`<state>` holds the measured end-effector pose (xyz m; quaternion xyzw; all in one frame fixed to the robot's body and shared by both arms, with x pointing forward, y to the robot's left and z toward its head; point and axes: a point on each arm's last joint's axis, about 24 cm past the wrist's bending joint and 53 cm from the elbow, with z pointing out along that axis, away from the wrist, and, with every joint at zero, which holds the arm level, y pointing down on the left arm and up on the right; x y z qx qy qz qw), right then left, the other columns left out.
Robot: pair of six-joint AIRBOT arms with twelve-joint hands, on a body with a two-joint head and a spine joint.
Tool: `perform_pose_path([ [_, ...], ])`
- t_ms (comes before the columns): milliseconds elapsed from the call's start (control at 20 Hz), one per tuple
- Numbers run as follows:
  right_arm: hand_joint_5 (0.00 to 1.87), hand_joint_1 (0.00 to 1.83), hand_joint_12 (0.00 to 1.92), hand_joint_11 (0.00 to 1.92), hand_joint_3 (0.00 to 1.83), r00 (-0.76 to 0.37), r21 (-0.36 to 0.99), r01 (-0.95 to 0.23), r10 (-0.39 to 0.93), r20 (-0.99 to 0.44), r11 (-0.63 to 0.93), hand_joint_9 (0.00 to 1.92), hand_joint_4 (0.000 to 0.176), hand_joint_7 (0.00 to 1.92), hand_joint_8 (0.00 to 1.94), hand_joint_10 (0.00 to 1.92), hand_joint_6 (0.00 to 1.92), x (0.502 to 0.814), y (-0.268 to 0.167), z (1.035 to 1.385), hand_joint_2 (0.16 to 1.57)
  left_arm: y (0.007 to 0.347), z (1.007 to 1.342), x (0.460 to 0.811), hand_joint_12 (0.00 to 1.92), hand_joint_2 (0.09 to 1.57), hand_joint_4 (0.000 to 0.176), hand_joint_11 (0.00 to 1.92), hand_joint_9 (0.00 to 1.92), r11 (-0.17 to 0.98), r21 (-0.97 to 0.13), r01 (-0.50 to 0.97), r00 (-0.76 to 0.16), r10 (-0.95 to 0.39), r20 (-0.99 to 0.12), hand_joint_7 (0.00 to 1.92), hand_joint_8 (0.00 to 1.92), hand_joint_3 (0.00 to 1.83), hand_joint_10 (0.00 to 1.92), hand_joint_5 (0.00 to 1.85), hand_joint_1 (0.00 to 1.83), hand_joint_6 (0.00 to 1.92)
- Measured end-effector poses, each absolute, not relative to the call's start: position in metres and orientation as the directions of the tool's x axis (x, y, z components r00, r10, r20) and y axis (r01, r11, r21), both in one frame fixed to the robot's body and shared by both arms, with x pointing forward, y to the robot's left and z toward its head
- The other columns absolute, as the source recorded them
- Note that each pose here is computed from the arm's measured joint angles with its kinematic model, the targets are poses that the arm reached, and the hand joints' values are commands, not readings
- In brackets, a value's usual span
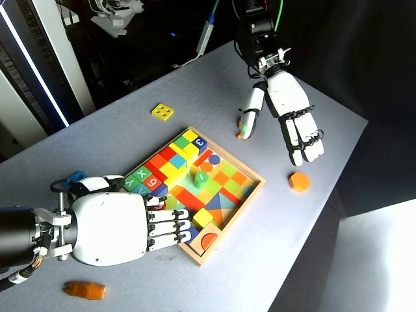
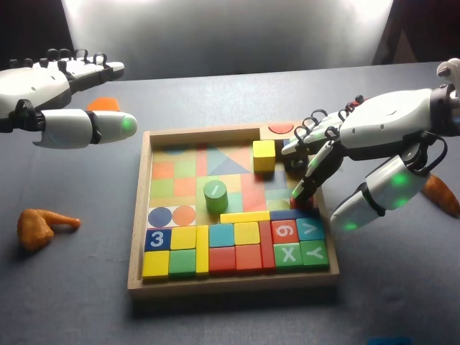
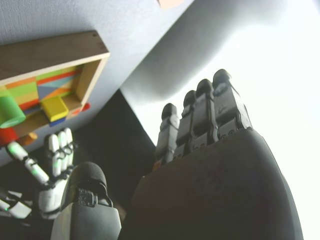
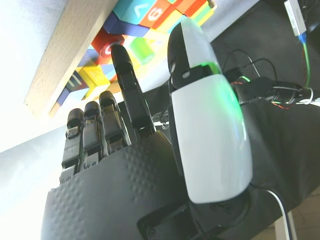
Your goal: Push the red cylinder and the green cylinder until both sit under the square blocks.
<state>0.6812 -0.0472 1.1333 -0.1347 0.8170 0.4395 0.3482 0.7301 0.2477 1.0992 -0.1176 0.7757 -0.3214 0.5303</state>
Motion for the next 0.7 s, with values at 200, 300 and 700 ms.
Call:
perform_pose_path([
  [200,0.62,0.33,0.25,0.0,0.0,-0.732,0.635,-0.514,0.091,-0.675,0.576,0.0,0.128,0.05,0.0,0.0,0.0,0.6791,-0.0493,1.1311,1.09,0.2477,1.0992,0.73,0.01,1.09,0.114,0.01,0.0,0.766,-0.623,0.159,-0.41,-0.523,-0.747,0.0,0.0,0.0,0.0,0.07,0.0,0.0],
  [300,0.62,0.31,0.26,0.0,0.0,-0.733,0.633,-0.517,0.084,-0.675,0.577,0.0,0.133,0.04,0.0,0.0,0.0,0.6768,-0.0517,1.1309,1.08,0.2477,1.0992,0.7301,0.0,1.11,0.094,0.0,0.0,0.766,-0.623,0.158,-0.41,-0.523,-0.747,0.0,0.0,0.01,0.0,0.07,0.0,0.0],
  [700,0.6,0.31,0.13,0.0,0.0,-0.739,0.636,-0.513,0.081,-0.669,0.576,0.0,0.146,0.03,0.0,0.0,0.0,0.6742,-0.0536,1.1293,1.08,0.2504,1.0965,0.7292,0.01,1.1,0.084,0.01,0.0,0.764,-0.627,0.148,-0.411,-0.53,-0.742,0.0,0.0,0.0,0.0,0.06,0.0,0.0],
])
